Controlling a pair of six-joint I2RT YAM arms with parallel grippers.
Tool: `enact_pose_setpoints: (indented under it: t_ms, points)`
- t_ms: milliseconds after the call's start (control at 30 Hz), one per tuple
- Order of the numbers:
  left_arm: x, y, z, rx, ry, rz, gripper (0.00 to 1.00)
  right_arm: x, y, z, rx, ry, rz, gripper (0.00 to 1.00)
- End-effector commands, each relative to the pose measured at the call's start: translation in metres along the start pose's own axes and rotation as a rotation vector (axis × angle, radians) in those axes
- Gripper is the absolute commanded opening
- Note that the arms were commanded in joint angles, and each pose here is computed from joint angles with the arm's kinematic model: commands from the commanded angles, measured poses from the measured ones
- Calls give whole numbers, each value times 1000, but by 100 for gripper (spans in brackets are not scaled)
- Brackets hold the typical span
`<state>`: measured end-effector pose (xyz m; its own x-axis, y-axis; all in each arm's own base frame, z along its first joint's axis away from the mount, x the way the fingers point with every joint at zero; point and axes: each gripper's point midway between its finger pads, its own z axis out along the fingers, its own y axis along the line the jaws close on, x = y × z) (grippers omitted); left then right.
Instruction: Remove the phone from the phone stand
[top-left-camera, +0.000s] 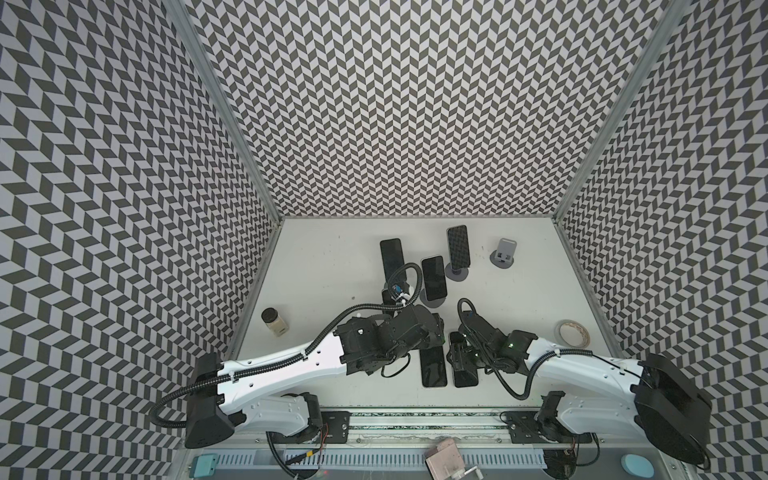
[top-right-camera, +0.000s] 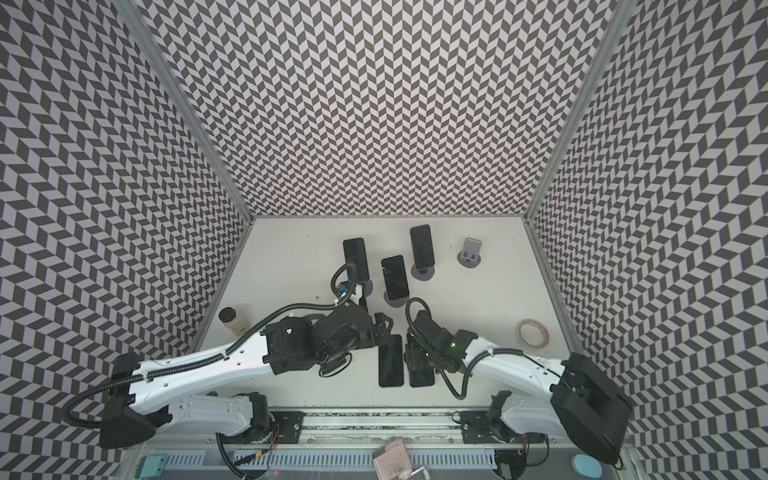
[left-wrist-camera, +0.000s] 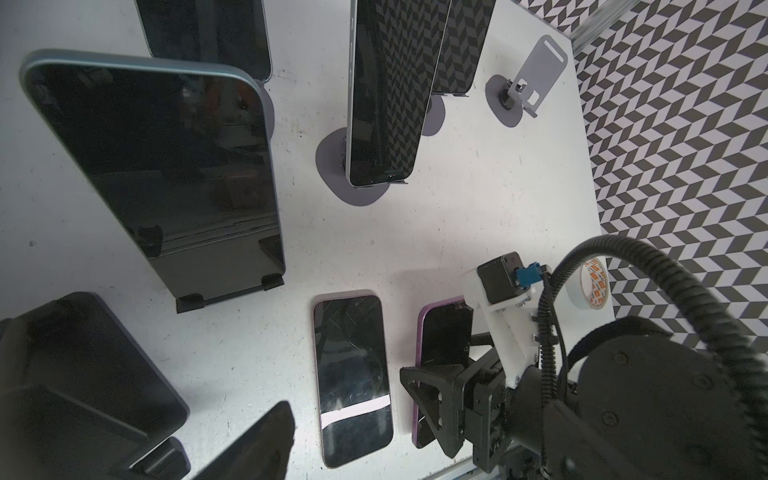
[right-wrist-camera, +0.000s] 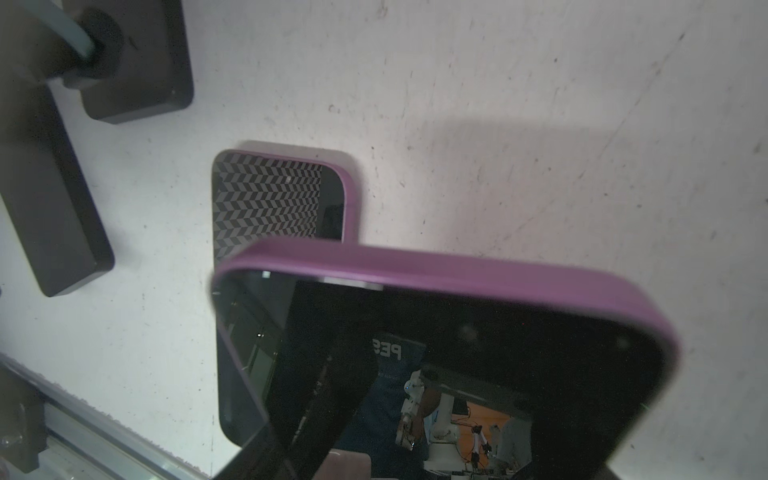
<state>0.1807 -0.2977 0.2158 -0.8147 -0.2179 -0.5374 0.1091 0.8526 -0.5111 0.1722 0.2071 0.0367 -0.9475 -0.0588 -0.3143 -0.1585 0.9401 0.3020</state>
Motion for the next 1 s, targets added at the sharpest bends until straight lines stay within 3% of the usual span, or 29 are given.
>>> enact_pose_setpoints:
  t_ms: [0,700,967]
  points:
    - [-1,5,-4,-11,-19,-4,94,-16,16,-2,-57,-37,8,57]
    - [2,1,5,-6,-12,24,95,-13,6,7,24,46,92,56]
    - [4,9,0,-12,-6,-6,95,0,6,14,28,133,134,57]
